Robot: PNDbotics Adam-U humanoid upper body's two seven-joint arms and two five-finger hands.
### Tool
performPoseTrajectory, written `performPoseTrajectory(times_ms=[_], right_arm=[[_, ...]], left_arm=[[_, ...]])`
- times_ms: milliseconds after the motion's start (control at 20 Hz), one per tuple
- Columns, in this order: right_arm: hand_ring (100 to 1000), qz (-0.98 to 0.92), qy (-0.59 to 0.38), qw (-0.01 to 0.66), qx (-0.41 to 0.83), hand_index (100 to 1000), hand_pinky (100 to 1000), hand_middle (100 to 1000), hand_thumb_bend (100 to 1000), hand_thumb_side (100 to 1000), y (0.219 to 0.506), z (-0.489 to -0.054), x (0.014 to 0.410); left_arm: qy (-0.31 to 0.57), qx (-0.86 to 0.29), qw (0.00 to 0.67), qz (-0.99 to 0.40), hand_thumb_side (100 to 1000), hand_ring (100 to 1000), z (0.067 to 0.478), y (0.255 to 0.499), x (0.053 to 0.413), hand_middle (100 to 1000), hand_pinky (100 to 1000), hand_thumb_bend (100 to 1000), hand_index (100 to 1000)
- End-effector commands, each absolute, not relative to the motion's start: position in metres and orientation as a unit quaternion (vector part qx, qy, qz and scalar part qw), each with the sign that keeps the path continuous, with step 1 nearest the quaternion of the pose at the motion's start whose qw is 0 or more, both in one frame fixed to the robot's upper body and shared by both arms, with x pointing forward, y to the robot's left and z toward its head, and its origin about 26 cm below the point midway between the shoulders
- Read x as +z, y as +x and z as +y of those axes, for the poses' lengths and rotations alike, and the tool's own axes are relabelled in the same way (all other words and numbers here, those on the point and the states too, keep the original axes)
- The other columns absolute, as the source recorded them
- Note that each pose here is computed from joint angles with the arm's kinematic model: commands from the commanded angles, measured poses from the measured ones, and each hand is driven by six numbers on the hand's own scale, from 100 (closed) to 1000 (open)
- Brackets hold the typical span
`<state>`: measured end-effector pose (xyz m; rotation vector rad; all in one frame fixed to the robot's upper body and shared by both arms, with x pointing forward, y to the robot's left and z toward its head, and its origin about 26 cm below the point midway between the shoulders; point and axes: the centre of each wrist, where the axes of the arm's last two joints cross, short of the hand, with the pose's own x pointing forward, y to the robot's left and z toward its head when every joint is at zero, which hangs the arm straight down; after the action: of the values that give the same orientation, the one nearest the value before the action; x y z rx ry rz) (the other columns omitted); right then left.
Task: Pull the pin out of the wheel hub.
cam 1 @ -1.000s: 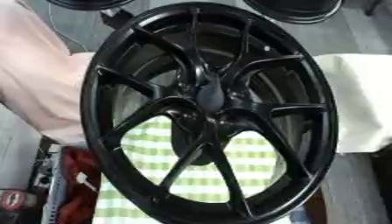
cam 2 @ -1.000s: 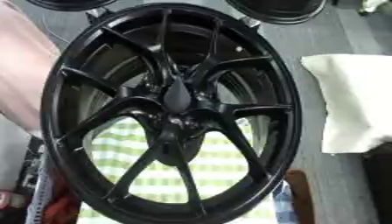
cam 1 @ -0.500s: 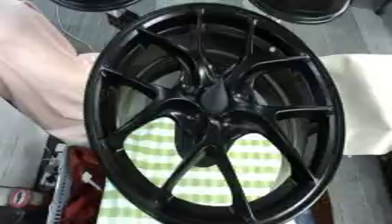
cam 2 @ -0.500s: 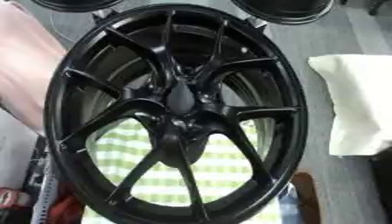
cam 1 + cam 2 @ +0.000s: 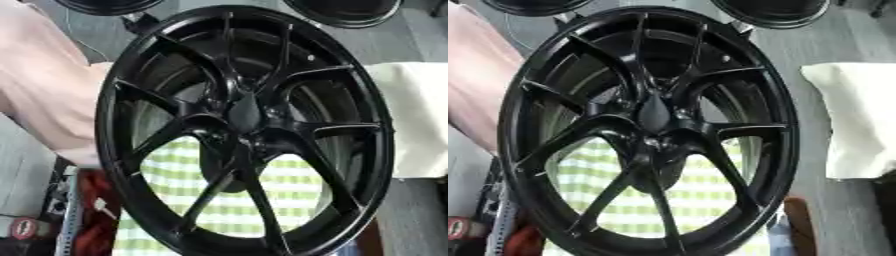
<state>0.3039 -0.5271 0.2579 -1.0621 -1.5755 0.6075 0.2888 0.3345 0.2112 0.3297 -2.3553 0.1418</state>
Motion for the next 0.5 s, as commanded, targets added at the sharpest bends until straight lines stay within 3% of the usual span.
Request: performPoseTrajectory(times_ms=[50, 100, 500], right_arm=[[852, -0.709, -0.451, 0.491, 0.229, 752, 885, 690, 370, 322, 0.301, -0.518, 0.287], [836, -0.727, -0.444, 0.477, 0.216, 736, 883, 662, 310, 261, 0.302, -0.512, 0.290], [819, -0.863, -0.281, 0.385, 0.168, 709, 891, 615, 189, 283, 0.305, -0.422, 0.318]], left_arm=[[0.133, 0.049, 0.356, -0.924, 795, 643, 0.336, 0.286, 0.220, 633, 843, 103, 798], [0.132, 0.049, 0.356, -0.924, 793, 644, 0.336, 0.286, 0.220, 633, 843, 100, 798], [0.126, 0.048, 0.353, -0.926, 792, 644, 0.334, 0.287, 0.221, 634, 843, 100, 798]])
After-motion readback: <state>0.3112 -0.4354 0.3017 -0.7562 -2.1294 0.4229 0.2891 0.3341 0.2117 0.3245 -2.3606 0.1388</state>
